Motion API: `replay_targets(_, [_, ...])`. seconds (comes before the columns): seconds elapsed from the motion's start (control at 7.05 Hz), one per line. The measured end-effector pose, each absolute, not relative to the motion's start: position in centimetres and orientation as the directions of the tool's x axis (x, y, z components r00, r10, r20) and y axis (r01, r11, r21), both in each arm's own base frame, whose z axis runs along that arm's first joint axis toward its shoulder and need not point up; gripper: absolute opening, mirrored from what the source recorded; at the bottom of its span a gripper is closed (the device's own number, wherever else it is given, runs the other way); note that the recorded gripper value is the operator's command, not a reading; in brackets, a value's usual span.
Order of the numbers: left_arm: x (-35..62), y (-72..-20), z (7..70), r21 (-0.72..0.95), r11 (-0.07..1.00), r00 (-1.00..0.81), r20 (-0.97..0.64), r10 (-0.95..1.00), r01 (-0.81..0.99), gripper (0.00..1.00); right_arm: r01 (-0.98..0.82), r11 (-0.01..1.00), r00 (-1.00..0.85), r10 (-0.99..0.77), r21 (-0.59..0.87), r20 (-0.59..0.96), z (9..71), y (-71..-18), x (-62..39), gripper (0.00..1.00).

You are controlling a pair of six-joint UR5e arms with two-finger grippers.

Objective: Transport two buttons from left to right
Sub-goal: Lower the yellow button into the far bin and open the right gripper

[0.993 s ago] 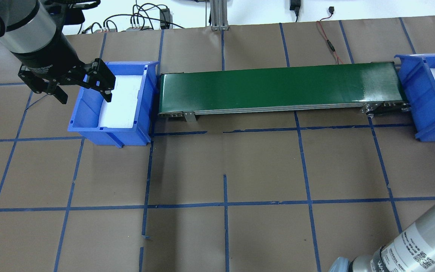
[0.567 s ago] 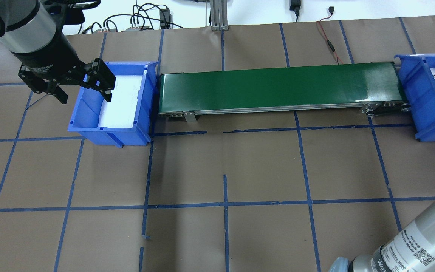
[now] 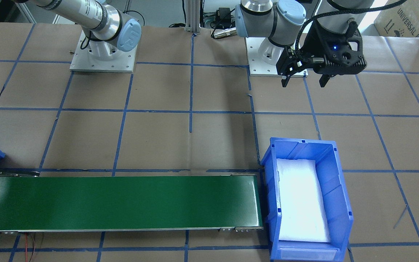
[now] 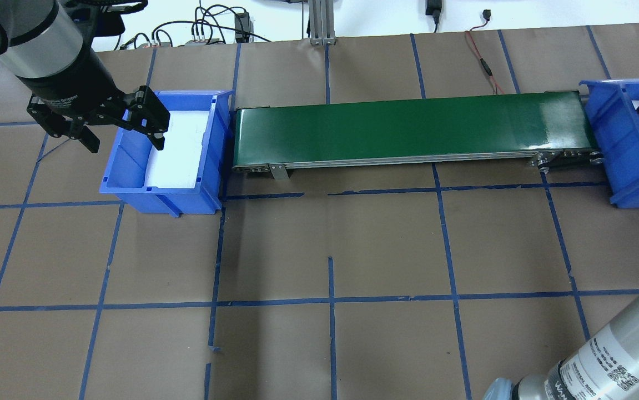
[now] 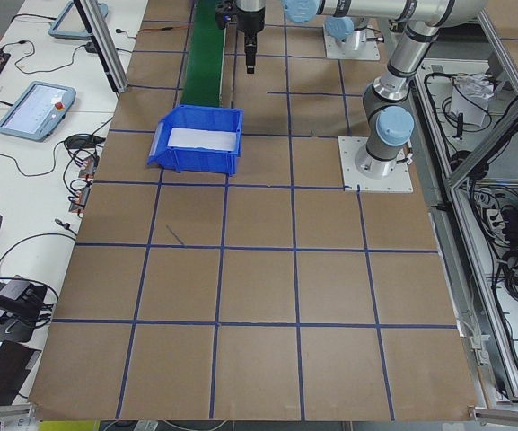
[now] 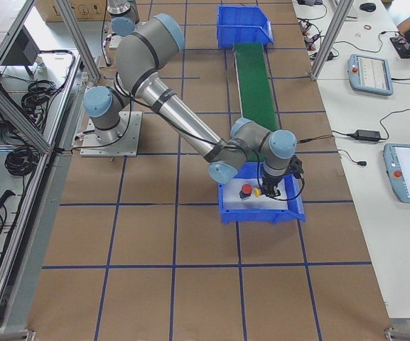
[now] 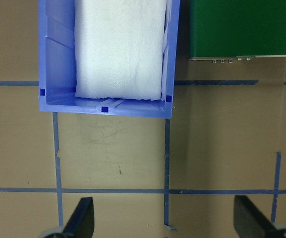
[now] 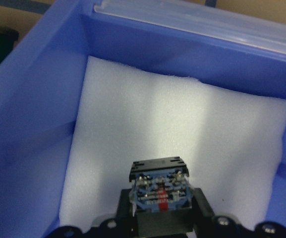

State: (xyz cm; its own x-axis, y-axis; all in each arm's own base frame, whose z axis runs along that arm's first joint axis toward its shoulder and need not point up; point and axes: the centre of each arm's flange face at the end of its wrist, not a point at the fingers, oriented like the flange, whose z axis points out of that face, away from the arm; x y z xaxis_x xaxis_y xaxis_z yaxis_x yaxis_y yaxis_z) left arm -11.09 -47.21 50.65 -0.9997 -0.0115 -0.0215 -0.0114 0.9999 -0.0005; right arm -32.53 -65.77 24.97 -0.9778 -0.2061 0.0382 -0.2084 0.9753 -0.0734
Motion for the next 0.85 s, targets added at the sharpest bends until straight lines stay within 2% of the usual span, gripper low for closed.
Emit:
replay_targets(0.57, [-11.1,-47.2,50.6,0.000,1.000,-1.000,-0.022,-0.011,-0.011,1.00,-0.205,0.974,-0.978,-0.199,-0.099,0.068,27.3,-65.7,-32.5,1.00])
replay_targets(0.85, [-11.1,-47.2,50.6,0.000,1.000,-1.000,-0.022,-0.011,-0.011,1.00,-0.198,0.973,-0.978,-0.188,-0.118,0.088,35.5,-63.5,-30.1,1.00])
